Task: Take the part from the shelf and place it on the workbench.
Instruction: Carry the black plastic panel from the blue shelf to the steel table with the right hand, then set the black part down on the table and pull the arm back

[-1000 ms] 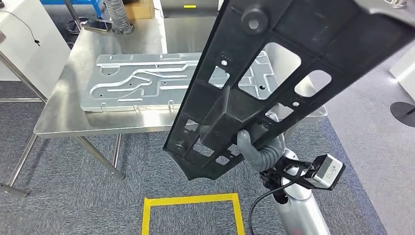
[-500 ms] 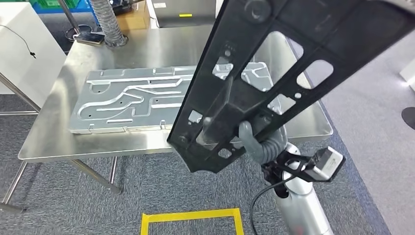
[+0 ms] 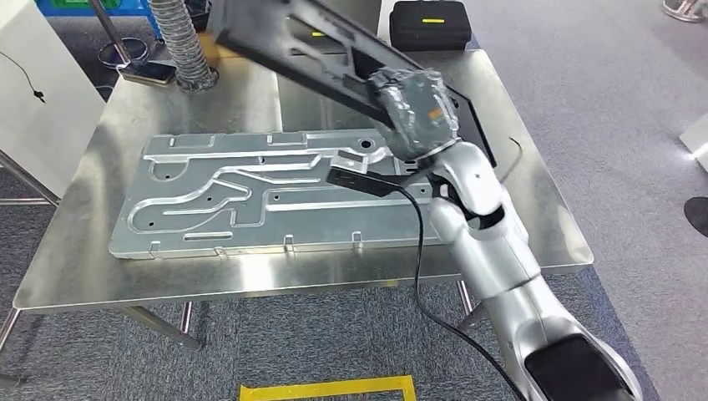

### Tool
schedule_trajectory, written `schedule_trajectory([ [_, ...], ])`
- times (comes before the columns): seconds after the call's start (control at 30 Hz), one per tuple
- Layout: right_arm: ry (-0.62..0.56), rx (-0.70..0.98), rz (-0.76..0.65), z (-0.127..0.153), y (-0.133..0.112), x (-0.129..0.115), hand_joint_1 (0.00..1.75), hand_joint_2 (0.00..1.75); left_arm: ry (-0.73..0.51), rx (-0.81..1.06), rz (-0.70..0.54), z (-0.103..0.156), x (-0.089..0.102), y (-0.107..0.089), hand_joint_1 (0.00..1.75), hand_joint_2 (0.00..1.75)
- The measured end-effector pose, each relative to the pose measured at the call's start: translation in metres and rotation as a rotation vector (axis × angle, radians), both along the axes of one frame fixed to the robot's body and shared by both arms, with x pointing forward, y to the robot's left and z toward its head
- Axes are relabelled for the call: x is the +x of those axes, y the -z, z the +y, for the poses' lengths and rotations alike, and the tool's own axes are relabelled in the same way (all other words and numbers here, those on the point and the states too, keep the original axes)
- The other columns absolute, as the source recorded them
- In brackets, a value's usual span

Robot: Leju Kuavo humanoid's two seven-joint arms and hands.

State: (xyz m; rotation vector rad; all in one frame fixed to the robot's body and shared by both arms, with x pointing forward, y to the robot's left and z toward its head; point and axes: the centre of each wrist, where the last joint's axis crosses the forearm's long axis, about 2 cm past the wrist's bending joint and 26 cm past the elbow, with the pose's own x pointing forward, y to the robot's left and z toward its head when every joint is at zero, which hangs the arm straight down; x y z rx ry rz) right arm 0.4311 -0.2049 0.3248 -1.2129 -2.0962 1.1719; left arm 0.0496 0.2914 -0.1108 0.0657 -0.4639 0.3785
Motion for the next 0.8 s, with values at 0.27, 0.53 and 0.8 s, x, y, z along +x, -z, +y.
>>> schedule_trajectory([
  [0.27, -0.019, -0.434, 0.259, 0.051, 0.066, 0.026, 1.75, 1.75, 0.032, 0.001, -0.006, -0.002, 0.003, 0.000, 0.00, 1.75],
  [0.53, -0.080, -0.439, 0.452, 0.061, 0.109, 0.018, 1.75, 1.75, 0.062, 0.029, -0.045, 0.001, 0.004, 0.000, 0.00, 1.75],
  [0.8, -0.080, -0.418, 0.541, 0.050, 0.144, 0.007, 0.00, 0.00, 0.083, 0.054, -0.071, 0.003, 0.001, 0.000, 0.00, 1.75],
])
